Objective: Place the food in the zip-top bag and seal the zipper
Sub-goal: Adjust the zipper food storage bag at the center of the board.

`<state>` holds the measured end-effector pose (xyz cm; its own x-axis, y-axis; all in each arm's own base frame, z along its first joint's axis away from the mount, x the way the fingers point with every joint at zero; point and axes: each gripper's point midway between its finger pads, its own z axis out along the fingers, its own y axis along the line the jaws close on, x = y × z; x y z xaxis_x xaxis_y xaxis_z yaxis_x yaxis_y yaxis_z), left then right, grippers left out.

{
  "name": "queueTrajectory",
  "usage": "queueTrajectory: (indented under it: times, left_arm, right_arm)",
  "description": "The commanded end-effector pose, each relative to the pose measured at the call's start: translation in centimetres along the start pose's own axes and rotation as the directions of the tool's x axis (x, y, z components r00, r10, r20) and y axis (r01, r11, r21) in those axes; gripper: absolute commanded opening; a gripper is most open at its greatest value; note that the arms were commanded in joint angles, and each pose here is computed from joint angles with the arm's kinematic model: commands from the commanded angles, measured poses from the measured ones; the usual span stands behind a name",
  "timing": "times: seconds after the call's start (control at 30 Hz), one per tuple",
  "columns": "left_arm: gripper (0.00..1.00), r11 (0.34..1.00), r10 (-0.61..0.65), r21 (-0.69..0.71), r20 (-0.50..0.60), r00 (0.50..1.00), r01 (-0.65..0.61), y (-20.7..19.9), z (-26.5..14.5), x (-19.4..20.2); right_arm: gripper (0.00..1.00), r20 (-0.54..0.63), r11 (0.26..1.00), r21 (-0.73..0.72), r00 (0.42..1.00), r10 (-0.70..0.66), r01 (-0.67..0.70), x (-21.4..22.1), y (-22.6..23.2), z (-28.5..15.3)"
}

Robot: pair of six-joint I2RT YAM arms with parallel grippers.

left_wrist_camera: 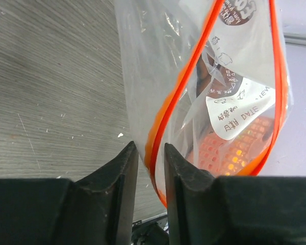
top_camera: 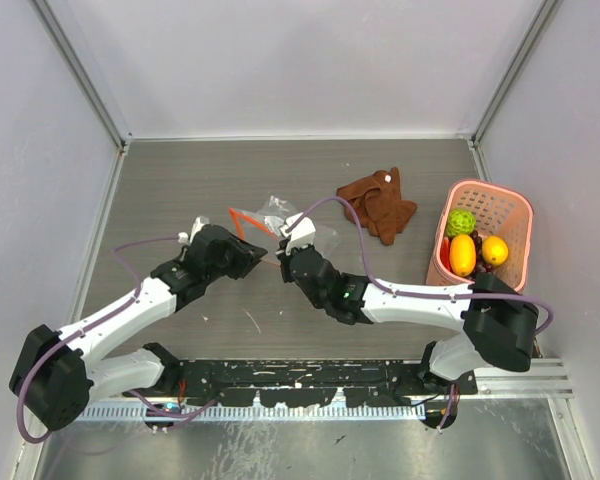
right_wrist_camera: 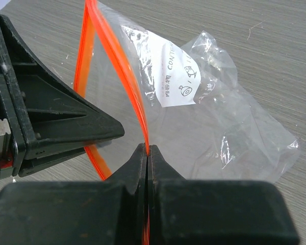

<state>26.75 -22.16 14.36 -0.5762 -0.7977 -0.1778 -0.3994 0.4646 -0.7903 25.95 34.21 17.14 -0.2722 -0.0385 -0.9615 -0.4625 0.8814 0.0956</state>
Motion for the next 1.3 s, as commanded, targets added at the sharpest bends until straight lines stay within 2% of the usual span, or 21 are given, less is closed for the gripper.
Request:
queueTrajectory:
  times: [0.0,0.13,0.27,0.5,0.67,0.83,1.07,1.27]
  left_arm:
    - [0.22,0.998,0.009,0.062,0.032,0.999,-0.011,-1.7,0.1,-0.6]
    - [0.01,0.999,0.030,0.039,0.051,0.998,-0.032,-0.9,0.1,-0.9]
    - [0.00,0.995,0.092,0.018,0.089,0.992,-0.093,-0.6,-0.7,-1.7]
    - [0.00,0.950,0.312,-0.042,0.136,0.940,-0.310,-2.3,-3.7,-3.6]
    - [0.00,0.872,0.488,-0.094,0.120,0.864,-0.480,-3.9,-6.0,-4.7]
    - [0.00,0.792,0.609,-0.120,0.086,0.789,-0.598,-5.7,-8.1,-5.5]
    - [0.00,0.635,0.767,-0.147,-0.001,0.642,-0.759,-7.3,-10.4,-6.2]
    - [0.00,0.540,0.832,-0.138,-0.066,0.551,-0.831,-7.9,-10.6,-5.8]
  right_arm:
    - [0.00,0.070,0.997,-0.036,0.995,0.070,-0.068,-2.5,1.0,-0.1]
    - [0.01,0.070,0.997,-0.037,0.995,0.066,-0.063,-2.7,1.0,-0.2]
    - [0.03,0.069,0.998,-0.031,0.996,0.059,-0.057,-3.0,0.7,-0.5]
    - [0.33,0.079,0.998,-0.008,0.995,0.061,-0.060,-4.7,0.4,-0.9]
    - [0.47,0.089,0.998,0.008,0.994,0.061,-0.062,-7.1,0.9,-0.8]
    - [0.57,0.121,0.991,0.077,0.987,0.103,-0.113,-10.3,0.6,-0.6]
    - [0.62,0.128,0.988,0.056,0.983,0.133,-0.141,-13.6,1.6,0.8]
    - [0.69,0.080,0.985,0.034,0.983,0.166,-0.169,-14.1,2.2,3.1]
